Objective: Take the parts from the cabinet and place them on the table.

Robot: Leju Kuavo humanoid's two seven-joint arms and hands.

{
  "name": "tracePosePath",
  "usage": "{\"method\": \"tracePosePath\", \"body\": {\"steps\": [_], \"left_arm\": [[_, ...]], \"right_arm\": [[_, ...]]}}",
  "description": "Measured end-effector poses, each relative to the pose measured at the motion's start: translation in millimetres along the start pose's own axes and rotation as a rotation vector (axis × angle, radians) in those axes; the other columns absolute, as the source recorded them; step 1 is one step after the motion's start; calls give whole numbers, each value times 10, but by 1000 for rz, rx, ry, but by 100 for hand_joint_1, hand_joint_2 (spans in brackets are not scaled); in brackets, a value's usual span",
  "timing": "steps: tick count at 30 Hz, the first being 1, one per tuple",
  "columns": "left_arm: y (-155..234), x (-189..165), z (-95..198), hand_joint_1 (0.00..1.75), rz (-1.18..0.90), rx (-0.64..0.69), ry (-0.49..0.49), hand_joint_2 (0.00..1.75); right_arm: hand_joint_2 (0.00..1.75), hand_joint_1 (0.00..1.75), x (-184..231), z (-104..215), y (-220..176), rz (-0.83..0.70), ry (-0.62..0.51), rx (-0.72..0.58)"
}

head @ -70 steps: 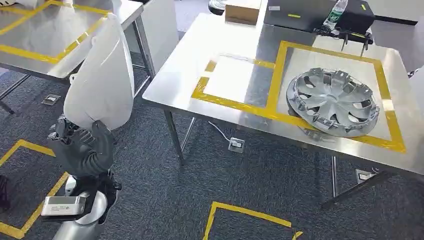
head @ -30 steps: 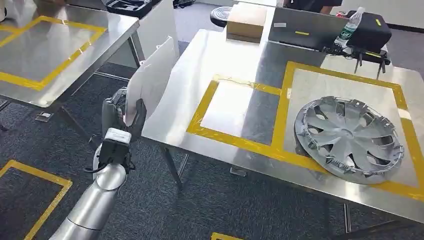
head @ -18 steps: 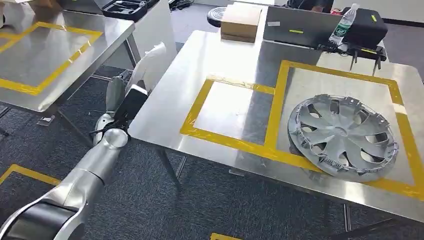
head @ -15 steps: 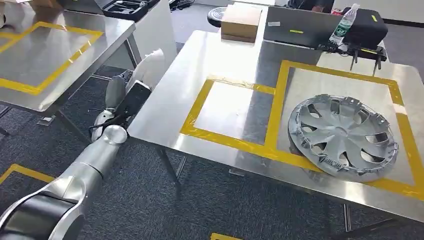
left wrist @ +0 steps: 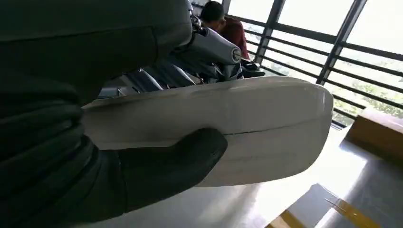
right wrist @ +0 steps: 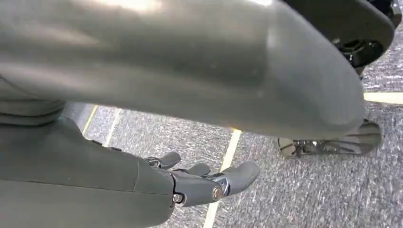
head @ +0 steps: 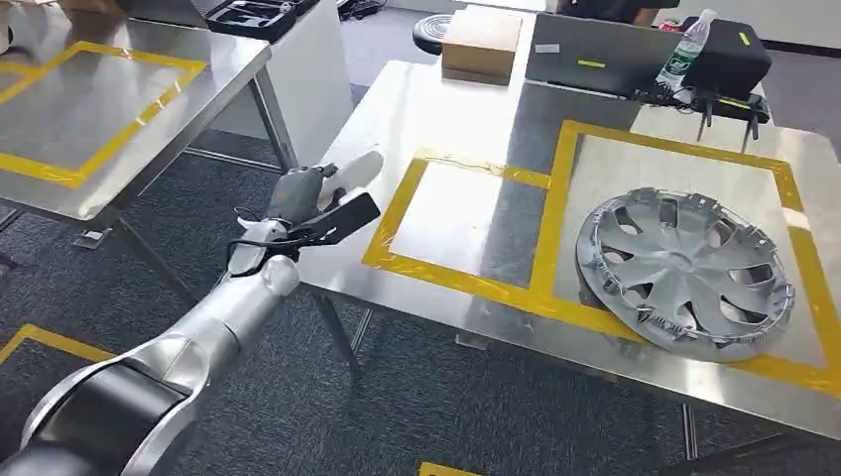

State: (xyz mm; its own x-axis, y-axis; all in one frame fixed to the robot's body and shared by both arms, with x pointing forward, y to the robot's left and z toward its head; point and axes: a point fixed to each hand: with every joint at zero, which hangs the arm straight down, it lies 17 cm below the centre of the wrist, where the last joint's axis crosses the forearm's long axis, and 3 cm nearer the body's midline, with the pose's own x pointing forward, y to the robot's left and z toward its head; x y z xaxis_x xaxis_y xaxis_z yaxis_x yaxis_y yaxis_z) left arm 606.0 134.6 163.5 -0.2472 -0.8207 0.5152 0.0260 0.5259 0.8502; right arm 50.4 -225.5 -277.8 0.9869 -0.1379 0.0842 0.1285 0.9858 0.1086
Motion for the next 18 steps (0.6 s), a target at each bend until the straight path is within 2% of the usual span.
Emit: {"method": "tracePosePath", "body": {"steps": [8,13,18], "left_arm": [[-329,599,33,175,-4,-61,-108,175],[-440,814,60,175,-14,-83,-150,175],[-492,888,76,175,-17,-94,-163,175]], "right_arm": [[0,0,-17,-4,-26,-7,7,-13],[0,0,-66,-4,-33,-6,24,-15],[0,0,-75,-4,-34,-5,26,-17]]}}
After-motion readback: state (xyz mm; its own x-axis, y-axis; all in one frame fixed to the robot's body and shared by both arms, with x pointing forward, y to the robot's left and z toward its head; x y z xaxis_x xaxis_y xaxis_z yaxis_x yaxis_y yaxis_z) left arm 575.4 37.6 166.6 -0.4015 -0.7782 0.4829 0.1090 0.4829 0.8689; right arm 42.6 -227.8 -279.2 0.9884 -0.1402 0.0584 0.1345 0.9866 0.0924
